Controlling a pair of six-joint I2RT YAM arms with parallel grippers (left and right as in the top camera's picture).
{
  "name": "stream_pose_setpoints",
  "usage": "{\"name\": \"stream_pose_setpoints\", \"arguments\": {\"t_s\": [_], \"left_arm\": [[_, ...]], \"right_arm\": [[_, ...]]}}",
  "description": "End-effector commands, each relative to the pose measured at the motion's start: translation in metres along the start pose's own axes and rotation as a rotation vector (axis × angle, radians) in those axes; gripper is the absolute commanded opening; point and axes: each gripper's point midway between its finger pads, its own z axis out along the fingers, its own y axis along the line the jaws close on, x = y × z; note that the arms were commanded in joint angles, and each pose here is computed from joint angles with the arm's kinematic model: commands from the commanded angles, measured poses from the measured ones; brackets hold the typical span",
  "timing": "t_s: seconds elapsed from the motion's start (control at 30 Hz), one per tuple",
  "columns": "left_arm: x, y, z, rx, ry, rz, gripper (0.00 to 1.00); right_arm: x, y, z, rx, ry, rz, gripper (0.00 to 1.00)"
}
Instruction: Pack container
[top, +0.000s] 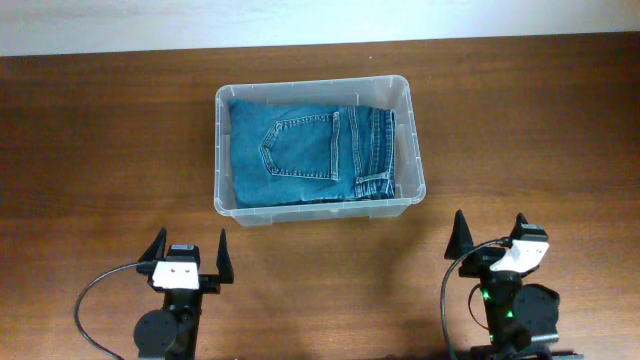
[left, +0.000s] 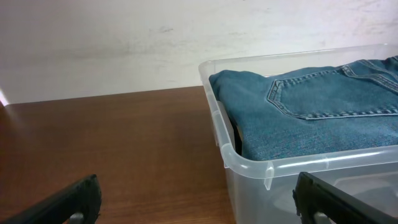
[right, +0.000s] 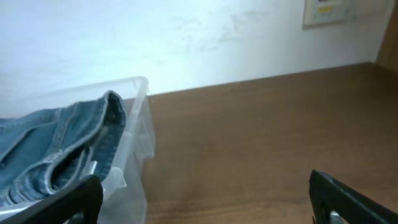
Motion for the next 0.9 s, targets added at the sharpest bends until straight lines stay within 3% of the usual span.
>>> {"name": "stream_pose_setpoints", "arguments": {"t_s": [0.0,0.5,0.87], "left_arm": [[0.002,0.0,0.0,0.001,0.0,0.016,1.0],[0.002,0.0,0.0,0.001,0.0,0.016,0.99],[0.002,0.0,0.0,0.001,-0.001,0.016,0.99]], "right_arm": [[-0.002,0.002,-0.002,-0.021,-0.033,-0.015,0.98],[0.005,0.001,0.005,-0.05,-0.114,-0.032,0.98],[0.025,-0.002,0.007,-0.04,-0.031,-0.061,0.98]]}}
